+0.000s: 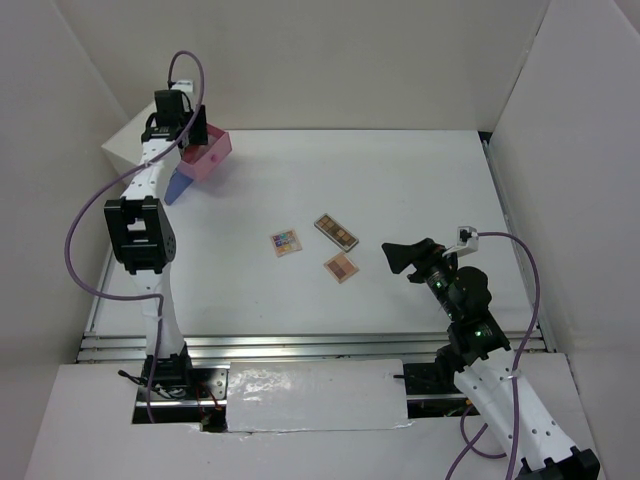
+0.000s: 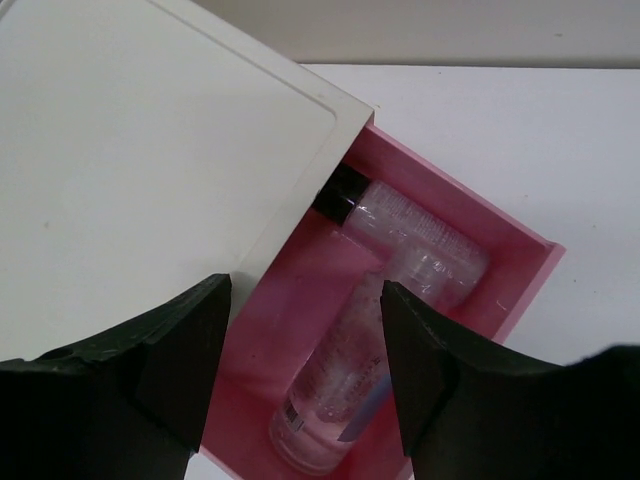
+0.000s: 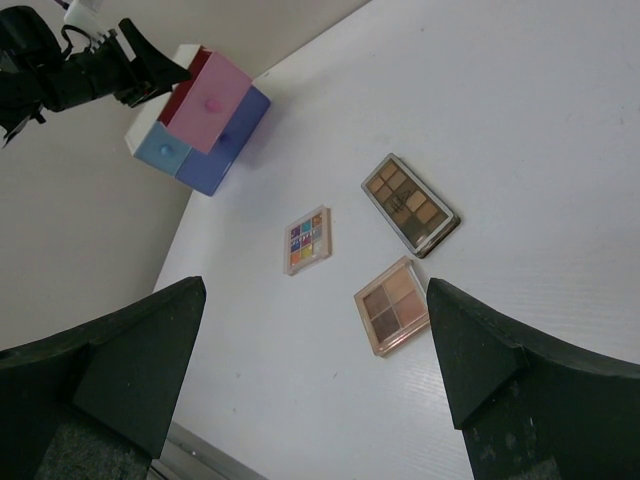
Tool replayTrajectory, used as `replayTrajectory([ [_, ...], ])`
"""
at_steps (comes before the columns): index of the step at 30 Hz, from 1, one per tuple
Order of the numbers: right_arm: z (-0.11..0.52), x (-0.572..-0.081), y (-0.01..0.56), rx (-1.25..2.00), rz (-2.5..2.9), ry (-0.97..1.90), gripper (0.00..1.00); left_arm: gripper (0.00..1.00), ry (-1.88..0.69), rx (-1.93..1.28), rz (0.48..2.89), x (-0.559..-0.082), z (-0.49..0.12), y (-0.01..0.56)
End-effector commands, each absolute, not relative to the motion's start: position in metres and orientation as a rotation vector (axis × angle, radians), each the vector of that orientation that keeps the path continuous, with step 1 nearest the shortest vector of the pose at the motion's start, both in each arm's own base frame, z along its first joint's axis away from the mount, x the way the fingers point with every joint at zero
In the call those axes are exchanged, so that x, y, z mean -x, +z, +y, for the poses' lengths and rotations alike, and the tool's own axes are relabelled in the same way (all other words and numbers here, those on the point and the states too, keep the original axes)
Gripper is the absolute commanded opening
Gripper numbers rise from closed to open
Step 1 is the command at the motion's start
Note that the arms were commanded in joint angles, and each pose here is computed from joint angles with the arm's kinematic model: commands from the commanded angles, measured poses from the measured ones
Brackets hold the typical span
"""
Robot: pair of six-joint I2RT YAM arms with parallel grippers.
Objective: Organize the makeup
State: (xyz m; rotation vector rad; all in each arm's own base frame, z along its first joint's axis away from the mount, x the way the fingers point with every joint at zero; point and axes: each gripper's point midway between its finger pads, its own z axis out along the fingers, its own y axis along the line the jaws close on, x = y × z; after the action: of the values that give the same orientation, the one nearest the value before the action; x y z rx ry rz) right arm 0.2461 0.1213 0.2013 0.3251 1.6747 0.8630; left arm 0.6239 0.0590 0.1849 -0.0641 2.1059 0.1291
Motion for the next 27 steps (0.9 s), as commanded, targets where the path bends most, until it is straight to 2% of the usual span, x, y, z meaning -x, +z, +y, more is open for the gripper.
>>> replayTrajectory([
  [1,0.124,-0.247,0.22,-0.3,1.619,0.879,1.0,0.74,0.141,0.093,2.181,-0.603,0.056,0.175],
  [5,0.123,-0.248,0.22,-0.303,1.614,0.877,1.0,0.77,0.151,0.077,2.146,-0.6,0.052,0.194],
  [8,0.124,-0.248,0.219,-0.296,1.622,0.883,1.0,0.78,0.128,-0.002,2.095,-0.599,0.025,0.219],
  [10,0.126,-0.248,0.217,-0.295,1.627,0.886,1.0,0.76,0.088,-0.069,2.066,-0.596,-0.008,0.233],
  [13,0.127,-0.248,0.218,-0.292,1.629,0.892,1.0,0.58,0.004,-0.221,2.027,-0.586,-0.054,0.255],
  [14,0.127,-0.248,0.218,-0.29,1.628,0.893,1.0,0.39,-0.029,-0.25,2.03,-0.584,-0.071,0.255],
  [16,0.128,-0.247,0.219,-0.286,1.628,0.897,1.0,0.18,-0.135,-0.325,2.079,-0.577,-0.097,0.242],
  [17,0.127,-0.247,0.219,-0.287,1.627,0.896,1.0,0.05,-0.161,-0.352,2.1,-0.574,-0.109,0.235],
  [18,0.127,-0.247,0.219,-0.287,1.627,0.896,1.0,0.0,-0.185,-0.368,2.145,-0.568,-0.115,0.223],
  [22,0.128,-0.247,0.219,-0.287,1.626,0.901,1.0,0.0,-0.191,-0.394,2.255,-0.559,-0.123,0.174],
  [27,0.13,-0.246,0.219,-0.279,1.627,0.916,1.0,0.0,0.104,-0.412,2.327,-0.565,-0.094,0.143],
])
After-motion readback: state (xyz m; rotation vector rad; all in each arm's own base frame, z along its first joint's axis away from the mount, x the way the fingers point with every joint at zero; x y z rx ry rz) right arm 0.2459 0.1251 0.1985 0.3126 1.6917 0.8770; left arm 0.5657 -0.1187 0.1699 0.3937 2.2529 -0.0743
